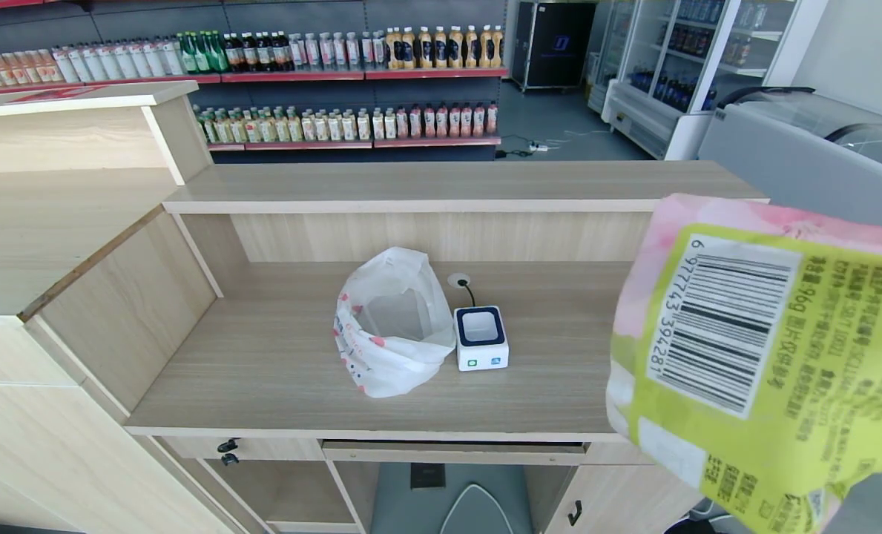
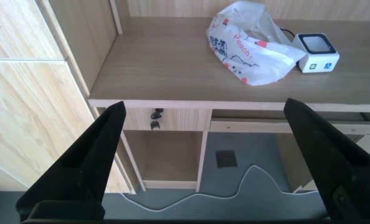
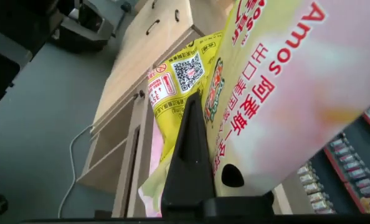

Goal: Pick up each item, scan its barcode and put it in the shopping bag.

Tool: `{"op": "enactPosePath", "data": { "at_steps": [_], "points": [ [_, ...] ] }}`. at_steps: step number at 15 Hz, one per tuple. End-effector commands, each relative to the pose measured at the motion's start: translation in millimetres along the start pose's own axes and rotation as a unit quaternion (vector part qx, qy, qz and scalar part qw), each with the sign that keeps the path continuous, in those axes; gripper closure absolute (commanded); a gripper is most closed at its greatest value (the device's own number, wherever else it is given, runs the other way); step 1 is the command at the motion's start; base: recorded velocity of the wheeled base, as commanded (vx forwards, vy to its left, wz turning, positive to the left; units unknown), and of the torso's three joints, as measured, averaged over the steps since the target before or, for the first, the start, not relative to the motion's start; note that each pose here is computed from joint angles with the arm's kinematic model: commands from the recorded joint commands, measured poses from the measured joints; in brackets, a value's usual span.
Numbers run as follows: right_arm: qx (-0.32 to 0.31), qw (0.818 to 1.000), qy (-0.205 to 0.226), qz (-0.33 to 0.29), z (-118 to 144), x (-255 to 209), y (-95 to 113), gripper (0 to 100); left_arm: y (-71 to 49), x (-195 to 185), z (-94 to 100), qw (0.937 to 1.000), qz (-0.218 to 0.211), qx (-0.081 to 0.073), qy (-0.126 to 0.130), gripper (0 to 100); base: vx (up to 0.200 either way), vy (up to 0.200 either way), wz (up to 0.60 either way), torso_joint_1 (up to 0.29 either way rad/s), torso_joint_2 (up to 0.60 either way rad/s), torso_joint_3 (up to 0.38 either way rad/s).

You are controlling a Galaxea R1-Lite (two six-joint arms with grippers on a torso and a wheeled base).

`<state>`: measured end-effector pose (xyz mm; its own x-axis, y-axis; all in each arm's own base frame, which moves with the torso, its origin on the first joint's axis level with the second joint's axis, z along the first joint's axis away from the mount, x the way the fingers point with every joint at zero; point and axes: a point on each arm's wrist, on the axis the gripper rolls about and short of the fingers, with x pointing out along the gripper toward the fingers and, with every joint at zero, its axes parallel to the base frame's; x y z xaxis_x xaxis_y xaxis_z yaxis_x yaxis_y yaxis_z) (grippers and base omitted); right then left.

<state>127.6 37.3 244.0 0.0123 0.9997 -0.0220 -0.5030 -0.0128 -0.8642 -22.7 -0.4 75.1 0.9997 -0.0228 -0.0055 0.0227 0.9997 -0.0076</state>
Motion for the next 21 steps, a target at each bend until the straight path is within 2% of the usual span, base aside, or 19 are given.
{"op": "enactPosePath", "data": {
  "at_steps": [1,2,5,6,8,9,10,13,16,17,18,19,21],
  "points": [
    [0.047,0.991,0.116,-0.051,-1,-17,-13,100,0.0,0,0.0,1.0000,0.000,0.000,0.000,0,0.000,0.000,0.00,0.000,0.00,0.000],
    [0.083,0.982,0.155,-0.071,-2,-23,-13,100,0.0,0,0.0,1.0000,0.000,0.000,0.000,0,0.000,0.000,0.00,0.000,0.00,0.000],
    [0.194,0.944,0.220,-0.148,2,-41,-18,100,0.0,0,0.0,1.0000,0.000,0.000,0.000,0,0.000,0.000,0.00,0.000,0.00,0.000],
    [0.251,0.916,0.247,-0.193,3,-49,-21,100,0.0,0,0.0,1.0000,0.000,0.000,0.000,0,0.000,0.000,0.00,0.000,0.00,0.000],
    [0.347,0.861,0.263,-0.262,1,-60,-26,100,0.0,0,0.0,1.0000,0.000,0.000,0.000,0,0.000,0.000,0.00,0.000,0.00,0.000],
    [0.368,0.847,0.264,-0.278,1,-62,-27,100,0.0,0,0.0,1.0000,0.000,0.000,0.000,0,0.000,0.000,0.00,0.000,0.00,0.000],
    [0.433,0.795,0.266,-0.331,1,-65,-30,100,0.0,0,0.0,1.0000,0.000,0.000,0.000,0,0.000,0.000,0.00,0.000,0.00,0.000],
    [0.530,0.689,0.261,-0.420,-11,-70,-35,100,0.0,0,0.0,1.0000,0.000,0.000,0.000,0,0.000,0.000,0.00,0.000,0.00,0.000],
    [0.543,0.631,0.310,-0.459,-35,-70,-33,100,0.0,0,0.0,1.0000,0.000,0.000,0.000,0,0.000,0.000,0.00,0.000,0.00,0.000],
    [0.536,0.587,0.358,-0.489,-45,-67,-32,100,0.0,0,0.0,1.0000,0.000,0.000,0.000,0,0.000,0.000,0.00,0.000,0.00,0.000],
    [0.523,0.564,0.387,-0.509,-49,-65,-33,100,0.0,0,0.0,1.0000,0.000,0.000,0.000,0,0.000,0.000,0.00,0.000,0.00,0.000],
    [0.513,0.549,0.407,-0.519,-54,-60,-35,100,0.0,0,0.0,1.0000,0.000,0.000,0.000,0,0.000,0.000,0.00,0.000,0.00,0.000],
    [0.496,0.532,0.431,-0.534,-57,-57,-35,100,0.0,0,0.0,1.0000,0.000,0.000,0.000,0,0.000,0.000,0.00,0.000,0.00,0.000]
  ]
}}
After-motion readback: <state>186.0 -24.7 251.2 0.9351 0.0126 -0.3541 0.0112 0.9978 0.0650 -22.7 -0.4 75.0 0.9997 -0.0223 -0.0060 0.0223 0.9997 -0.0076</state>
